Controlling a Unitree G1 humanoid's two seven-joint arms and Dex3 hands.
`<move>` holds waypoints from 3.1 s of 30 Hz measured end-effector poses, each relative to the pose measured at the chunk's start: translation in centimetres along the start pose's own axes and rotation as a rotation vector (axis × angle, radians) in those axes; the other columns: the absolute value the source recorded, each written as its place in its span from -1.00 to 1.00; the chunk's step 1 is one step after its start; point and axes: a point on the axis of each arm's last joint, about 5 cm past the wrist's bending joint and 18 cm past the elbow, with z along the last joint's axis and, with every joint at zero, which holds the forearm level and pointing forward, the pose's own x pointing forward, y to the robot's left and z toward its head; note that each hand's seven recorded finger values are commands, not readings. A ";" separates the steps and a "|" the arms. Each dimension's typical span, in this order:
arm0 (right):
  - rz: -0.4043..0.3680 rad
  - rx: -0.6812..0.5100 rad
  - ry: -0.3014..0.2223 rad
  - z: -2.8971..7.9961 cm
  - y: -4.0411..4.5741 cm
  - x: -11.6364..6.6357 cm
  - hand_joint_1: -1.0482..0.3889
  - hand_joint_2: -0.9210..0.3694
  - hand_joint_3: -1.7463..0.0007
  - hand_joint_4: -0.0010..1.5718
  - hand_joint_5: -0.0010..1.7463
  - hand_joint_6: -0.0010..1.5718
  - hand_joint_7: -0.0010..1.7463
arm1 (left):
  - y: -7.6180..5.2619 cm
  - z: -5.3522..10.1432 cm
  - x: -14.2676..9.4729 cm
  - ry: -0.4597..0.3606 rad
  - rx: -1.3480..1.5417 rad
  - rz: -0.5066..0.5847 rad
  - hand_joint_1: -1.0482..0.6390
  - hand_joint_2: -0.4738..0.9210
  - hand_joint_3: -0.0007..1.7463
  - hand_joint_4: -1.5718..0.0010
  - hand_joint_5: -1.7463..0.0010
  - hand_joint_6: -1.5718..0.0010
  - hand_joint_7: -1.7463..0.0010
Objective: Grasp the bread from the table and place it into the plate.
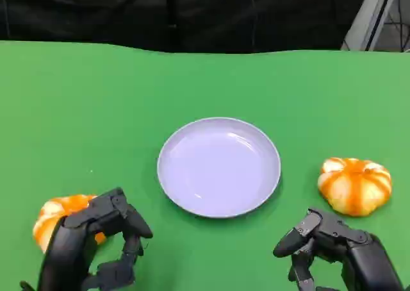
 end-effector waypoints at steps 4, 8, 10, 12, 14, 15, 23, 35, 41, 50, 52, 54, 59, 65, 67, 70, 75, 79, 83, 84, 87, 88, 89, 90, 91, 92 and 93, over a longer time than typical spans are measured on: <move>0.000 0.000 0.000 0.0 0.00 0.0 0.53 -0.27 -0.46 -0.16 0.84 -0.09 0.55 | 0.0 0.0 0.0 -0.001 -0.006 0.003 0.09 0.39 0.44 0.00 -0.96 0.03 -0.74; 0.000 0.000 0.000 0.0 0.00 0.0 0.54 -0.26 -0.46 -0.15 0.85 -0.09 0.55 | 0.0 0.0 0.0 -0.001 -0.006 0.003 0.09 0.39 0.44 0.00 -0.96 0.03 -0.73; 0.001 -0.002 0.000 0.0 0.00 0.0 0.54 -0.26 -0.46 -0.15 0.85 -0.09 0.55 | 0.0 0.0 0.0 -0.001 -0.005 0.003 0.09 0.39 0.45 0.00 -0.96 0.03 -0.73; 0.002 -0.005 0.001 0.0 0.00 0.0 0.54 -0.26 -0.46 -0.16 0.85 -0.09 0.54 | 0.0 0.0 0.0 -0.001 -0.005 0.003 0.09 0.39 0.44 0.00 -0.96 0.03 -0.73; 0.002 -0.006 0.001 0.0 0.01 0.0 0.54 -0.26 -0.47 -0.16 0.85 -0.09 0.54 | 0.0 0.0 0.0 -0.001 -0.006 0.004 0.09 0.41 0.41 0.00 -0.95 0.03 -0.72; 0.002 -0.007 0.001 0.0 0.01 0.0 0.54 -0.26 -0.47 -0.16 0.85 -0.09 0.54 | 0.0 0.0 0.0 -0.001 -0.008 0.005 0.09 0.43 0.39 0.00 -0.94 0.03 -0.70; 0.003 -0.008 0.001 0.0 0.01 0.0 0.54 -0.26 -0.47 -0.16 0.85 -0.09 0.54 | -0.2 0.0 0.0 0.014 0.123 0.095 0.02 0.83 -0.45 0.47 0.08 0.22 0.76; 0.006 -0.012 0.001 0.0 0.12 0.0 0.52 -0.27 -0.45 -0.14 0.86 -0.09 0.55 | 1.5 0.7 0.5 0.261 0.839 0.030 -0.33 1.00 -0.87 1.00 0.98 0.93 0.97; 0.007 -0.010 0.001 0.0 0.18 0.0 0.53 -0.30 -0.44 -0.16 0.87 -0.09 0.54 | 1.3 1.0 0.7 0.356 0.990 -0.013 -0.38 1.00 -0.88 1.00 1.00 0.93 0.97; 0.006 -0.005 0.006 -0.2 0.49 0.2 0.51 -0.27 -0.46 -0.13 0.88 -0.08 0.56 | 1.9 0.4 3.6 0.648 1.243 -0.188 -0.47 1.00 -0.81 0.92 0.96 0.82 0.95; 0.009 -0.003 0.005 -0.3 0.55 0.3 0.53 -0.26 -0.47 -0.13 0.89 -0.08 0.56 | 1.9 0.0 4.3 0.715 1.240 -0.225 -0.45 1.00 -0.80 0.82 0.92 0.75 0.92; 0.011 -0.003 0.006 -0.4 0.60 0.4 0.54 -0.23 -0.50 -0.12 0.89 -0.07 0.56 | 2.1 -0.4 4.9 0.770 1.229 -0.259 -0.39 1.00 -0.79 0.63 0.83 0.61 0.89; 0.015 -0.004 -0.005 -0.3 0.62 0.8 0.56 -0.21 -0.53 -0.12 0.89 -0.07 0.56 | 2.9 -0.5 5.6 0.798 1.173 -0.285 -0.19 1.00 -0.77 0.21 -0.07 0.06 0.78; 0.015 -0.006 -0.010 -0.3 0.61 0.8 0.56 -0.21 -0.53 -0.12 0.88 -0.08 0.55 | 3.6 -0.5 5.4 0.585 1.009 -0.190 -0.15 0.48 0.20 -0.11 -0.97 0.03 -0.82; 0.015 -0.006 -0.014 -0.3 0.59 0.8 0.56 -0.21 -0.52 -0.12 0.88 -0.08 0.54 | 3.4 -0.7 5.0 0.535 0.981 -0.174 -0.11 0.39 0.34 -0.11 -0.99 0.11 -0.95; 0.014 -0.007 -0.014 -0.3 0.58 0.8 0.56 -0.22 -0.52 -0.12 0.89 -0.08 0.54 | 3.3 -1.0 4.6 0.470 0.954 -0.158 -0.08 0.38 0.37 -0.11 -1.00 0.12 -0.99; 0.013 -0.006 -0.012 -0.4 0.61 0.8 0.56 -0.22 -0.52 -0.12 0.89 -0.07 0.54 | 3.3 -1.4 4.1 0.353 0.935 -0.099 -0.07 0.35 0.37 -0.14 -1.00 0.14 -1.00; 0.014 -0.002 -0.008 -0.5 0.73 0.8 0.52 -0.21 -0.52 -0.11 0.89 -0.07 0.54 | 3.1 -1.7 3.7 0.234 0.929 -0.007 0.01 0.35 0.36 -0.08 -1.00 0.17 -1.00; 0.019 0.006 -0.010 -0.4 0.95 0.8 0.50 -0.22 -0.50 -0.11 0.89 -0.07 0.55 | 2.5 -1.9 3.6 0.076 0.900 0.069 0.02 0.39 0.36 -0.09 -1.00 0.17 -1.00; 0.020 0.007 -0.010 -0.4 0.98 0.8 0.50 -0.23 -0.50 -0.12 0.89 -0.07 0.54 | 2.3 -1.9 3.6 0.045 0.897 0.068 0.03 0.40 0.36 -0.10 -1.00 0.17 -1.00; 0.020 0.008 -0.009 -0.4 0.99 0.8 0.53 -0.25 -0.50 -0.12 0.90 -0.08 0.54 | 1.6 -1.8 4.3 -0.071 0.884 0.057 0.00 0.38 0.42 -0.11 -1.00 0.17 -1.00; 0.020 0.008 -0.008 -0.4 0.99 0.8 0.53 -0.25 -0.49 -0.12 0.90 -0.08 0.54 | 1.3 -1.7 4.7 -0.115 0.879 0.055 0.00 0.37 0.44 -0.12 -1.00 0.17 -1.00; 0.020 0.007 -0.008 -0.4 0.97 0.7 0.53 -0.25 -0.49 -0.12 0.90 -0.08 0.54 | 1.1 -1.5 5.2 -0.157 0.874 0.054 -0.01 0.37 0.45 -0.12 -1.00 0.17 -1.00; 0.021 0.005 -0.008 -0.4 0.95 0.7 0.53 -0.26 -0.49 -0.13 0.90 -0.08 0.54 | 0.8 -1.3 5.8 -0.197 0.870 0.054 -0.01 0.37 0.46 -0.12 -1.00 0.17 -1.00; 0.022 0.004 -0.008 -0.4 0.93 0.7 0.53 -0.26 -0.49 -0.13 0.90 -0.08 0.54 | 0.6 -1.2 6.2 -0.224 0.863 0.053 -0.01 0.36 0.47 -0.12 -1.00 0.17 -1.00; 0.022 0.003 -0.008 -0.4 0.92 0.7 0.53 -0.26 -0.48 -0.13 0.90 -0.08 0.54 | 0.4 -1.1 6.4 -0.241 0.857 0.054 -0.01 0.36 0.47 -0.12 -1.00 0.17 -1.00; 0.022 0.003 -0.007 -0.4 0.90 0.7 0.53 -0.26 -0.48 -0.13 0.90 -0.08 0.54 | 0.3 -1.1 6.5 -0.249 0.853 0.055 -0.01 0.36 0.47 -0.12 -1.00 0.17 -1.00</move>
